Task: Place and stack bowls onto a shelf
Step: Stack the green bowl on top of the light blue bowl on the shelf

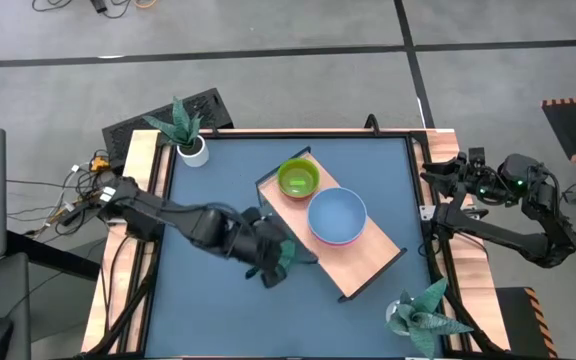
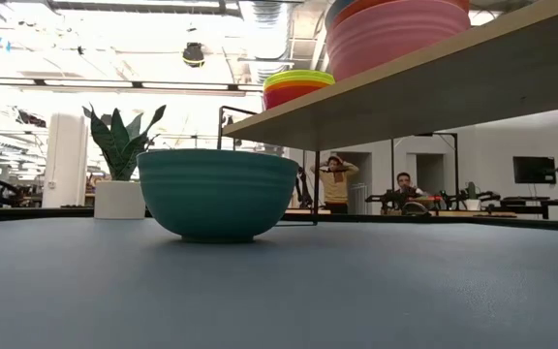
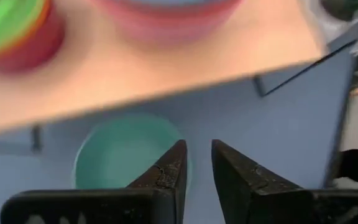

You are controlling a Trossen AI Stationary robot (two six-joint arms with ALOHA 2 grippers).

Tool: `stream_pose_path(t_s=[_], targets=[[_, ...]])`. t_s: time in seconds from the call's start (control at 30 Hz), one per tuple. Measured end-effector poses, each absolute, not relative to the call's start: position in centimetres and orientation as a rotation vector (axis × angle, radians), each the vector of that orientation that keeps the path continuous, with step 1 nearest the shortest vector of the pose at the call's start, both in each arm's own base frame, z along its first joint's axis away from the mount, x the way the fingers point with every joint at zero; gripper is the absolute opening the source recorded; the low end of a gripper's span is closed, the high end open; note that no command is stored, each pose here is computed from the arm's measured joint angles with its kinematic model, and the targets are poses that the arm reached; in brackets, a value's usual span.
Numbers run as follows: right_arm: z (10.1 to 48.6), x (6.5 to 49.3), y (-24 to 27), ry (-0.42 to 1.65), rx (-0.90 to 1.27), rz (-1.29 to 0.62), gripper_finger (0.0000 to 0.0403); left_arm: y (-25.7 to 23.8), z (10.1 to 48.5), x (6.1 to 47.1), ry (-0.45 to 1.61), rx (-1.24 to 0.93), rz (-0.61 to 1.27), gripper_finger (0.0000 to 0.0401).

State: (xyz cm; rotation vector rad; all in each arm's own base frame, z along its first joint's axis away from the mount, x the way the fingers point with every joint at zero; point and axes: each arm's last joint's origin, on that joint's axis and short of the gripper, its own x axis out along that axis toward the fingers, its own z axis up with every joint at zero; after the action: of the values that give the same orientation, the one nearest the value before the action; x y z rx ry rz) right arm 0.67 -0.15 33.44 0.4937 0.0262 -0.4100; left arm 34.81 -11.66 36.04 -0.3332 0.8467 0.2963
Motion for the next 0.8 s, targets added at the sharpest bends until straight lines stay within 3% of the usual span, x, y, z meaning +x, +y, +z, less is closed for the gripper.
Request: stream_pose_path(t_s=[0.4, 0.8], targets=[[33.4, 0.7, -0.2, 0.028, 0.486, -0.41, 0.0245, -15.6, 31.7, 31.1, 1.035, -0.492, 0.517, 0.0119], [33.4, 0.7, -0.2, 0.028, 0.486, -0.41, 0.0245, -14.0, 25.8, 30.8, 1.128, -0.516, 0.648, 0.0221]])
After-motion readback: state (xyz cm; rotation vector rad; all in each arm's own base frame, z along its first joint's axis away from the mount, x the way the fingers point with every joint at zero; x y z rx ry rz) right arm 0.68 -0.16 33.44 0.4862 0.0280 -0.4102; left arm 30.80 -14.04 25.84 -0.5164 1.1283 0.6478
